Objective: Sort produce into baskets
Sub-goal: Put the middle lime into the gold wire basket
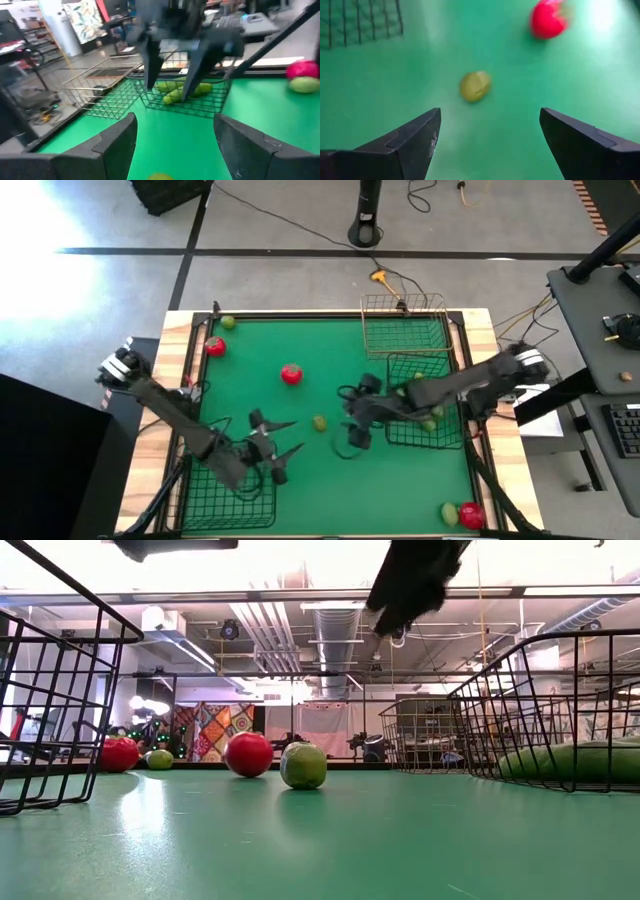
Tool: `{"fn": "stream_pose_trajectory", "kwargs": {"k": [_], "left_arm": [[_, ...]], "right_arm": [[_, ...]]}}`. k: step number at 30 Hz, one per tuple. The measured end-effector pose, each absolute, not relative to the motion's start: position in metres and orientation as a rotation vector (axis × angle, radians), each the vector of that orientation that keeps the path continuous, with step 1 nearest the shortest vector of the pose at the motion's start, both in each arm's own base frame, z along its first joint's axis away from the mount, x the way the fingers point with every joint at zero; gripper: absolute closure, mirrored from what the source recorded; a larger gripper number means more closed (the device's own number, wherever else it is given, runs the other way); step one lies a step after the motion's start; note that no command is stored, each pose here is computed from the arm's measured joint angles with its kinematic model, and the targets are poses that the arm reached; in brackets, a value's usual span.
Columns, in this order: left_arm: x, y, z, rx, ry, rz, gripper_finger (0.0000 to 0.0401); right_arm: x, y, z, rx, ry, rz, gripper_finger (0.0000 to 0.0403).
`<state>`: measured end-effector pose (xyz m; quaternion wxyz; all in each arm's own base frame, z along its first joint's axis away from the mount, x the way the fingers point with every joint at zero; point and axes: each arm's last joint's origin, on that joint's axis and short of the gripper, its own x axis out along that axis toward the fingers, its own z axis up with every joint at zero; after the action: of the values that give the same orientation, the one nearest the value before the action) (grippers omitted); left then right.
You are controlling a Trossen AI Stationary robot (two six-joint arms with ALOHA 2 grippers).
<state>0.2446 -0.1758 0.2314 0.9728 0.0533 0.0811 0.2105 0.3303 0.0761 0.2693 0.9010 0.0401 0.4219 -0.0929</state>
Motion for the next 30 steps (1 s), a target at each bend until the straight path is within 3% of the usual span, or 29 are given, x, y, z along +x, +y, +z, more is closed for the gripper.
{"fn": "stream_pose_trajectory", "kwargs": {"k": [11,15,30], "left_arm": [[0.223,-0.152,0.205,0.100,0.195,0.447,0.0156],[0.223,-0.151,0.202,0.106,0.200,0.453,0.0156],[0.217,-0.154,0.208,0.204,0.179,0.565,0.0156]], "right_arm": [[0.401,0.051,0.202,-0.054,1.045,-0.123,0.0071],[0.420,0.041,0.190,-0.009,1.069,-0.053,0.0075],[0.434,0.039,0.158,0.032,1.124,0.027,0.0141]]}}
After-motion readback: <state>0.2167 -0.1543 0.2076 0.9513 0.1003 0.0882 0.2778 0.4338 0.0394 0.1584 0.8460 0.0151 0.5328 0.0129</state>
